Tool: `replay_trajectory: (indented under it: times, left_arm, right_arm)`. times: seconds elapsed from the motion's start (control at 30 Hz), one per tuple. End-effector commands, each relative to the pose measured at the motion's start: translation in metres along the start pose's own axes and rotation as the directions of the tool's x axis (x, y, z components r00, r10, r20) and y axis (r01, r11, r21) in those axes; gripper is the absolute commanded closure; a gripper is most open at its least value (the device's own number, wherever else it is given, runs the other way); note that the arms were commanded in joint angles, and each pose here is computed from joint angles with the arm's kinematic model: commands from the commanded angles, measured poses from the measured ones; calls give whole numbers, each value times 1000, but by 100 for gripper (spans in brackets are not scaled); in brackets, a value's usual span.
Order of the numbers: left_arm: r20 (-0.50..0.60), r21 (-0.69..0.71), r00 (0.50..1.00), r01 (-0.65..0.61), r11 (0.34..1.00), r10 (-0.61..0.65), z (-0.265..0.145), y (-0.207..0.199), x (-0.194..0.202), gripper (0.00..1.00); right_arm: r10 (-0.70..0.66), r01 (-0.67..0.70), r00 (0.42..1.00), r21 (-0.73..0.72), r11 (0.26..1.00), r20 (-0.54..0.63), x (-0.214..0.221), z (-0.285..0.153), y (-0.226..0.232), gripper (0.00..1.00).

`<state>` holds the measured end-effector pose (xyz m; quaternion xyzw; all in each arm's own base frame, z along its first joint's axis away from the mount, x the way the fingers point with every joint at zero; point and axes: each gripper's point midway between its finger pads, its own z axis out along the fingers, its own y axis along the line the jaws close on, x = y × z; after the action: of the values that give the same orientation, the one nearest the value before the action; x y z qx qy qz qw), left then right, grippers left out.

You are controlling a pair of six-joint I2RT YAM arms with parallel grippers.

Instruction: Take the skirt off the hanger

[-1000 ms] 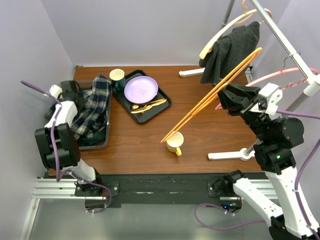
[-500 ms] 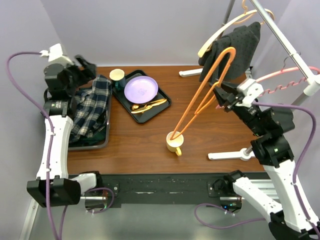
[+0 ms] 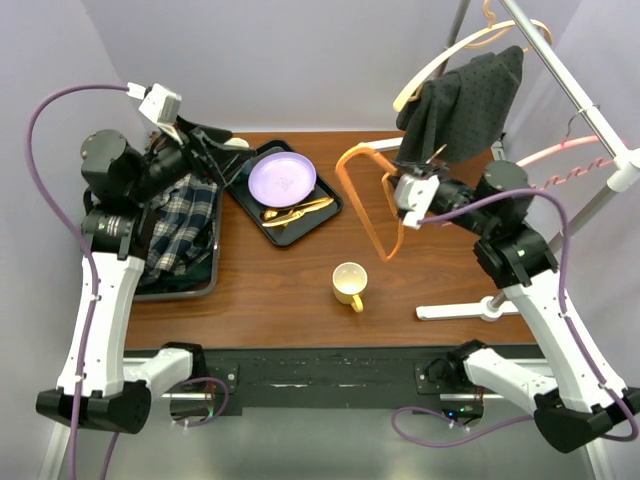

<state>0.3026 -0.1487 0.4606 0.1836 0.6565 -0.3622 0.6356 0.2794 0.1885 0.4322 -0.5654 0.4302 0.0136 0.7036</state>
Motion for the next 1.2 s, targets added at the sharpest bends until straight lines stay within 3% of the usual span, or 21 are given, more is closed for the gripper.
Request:
replay_trajectory:
  times: [0.0, 0.13, 0.33, 0.6, 0.87, 1.0, 1.17]
  left_arm:
    - [-31, 201, 998, -46, 979, 53, -9, -44, 3, 24]
    - [-45, 251, 997, -47, 967, 60, -6, -57, 13, 25]
    - [-75, 317, 996, -26, 948, 53, 5, -80, 17, 26]
    - [-159, 421, 982, -25, 907, 101, 2, -104, 49, 26]
    - [-295, 399, 949, 14, 917, 114, 15, -93, 96, 28]
    - [-355, 403, 928, 41, 914, 116, 24, -93, 114, 38]
    - [-396, 360, 909, 24, 933, 129, 35, -89, 125, 67]
  right_arm:
    - [-313, 314, 949, -72, 947, 34, -15, 3, 13, 100]
    - [-435, 429, 900, -135, 893, -24, -2, 11, 36, 100]
    - [-494, 459, 861, -234, 857, -123, 18, 21, 56, 100]
    - [-465, 417, 868, -256, 872, -172, 27, 32, 60, 100]
    - [-447, 402, 876, -238, 884, -182, 22, 44, 56, 100]
    - [-441, 398, 876, -226, 889, -194, 19, 46, 53, 100]
    - [-447, 401, 870, -226, 887, -209, 19, 46, 52, 100]
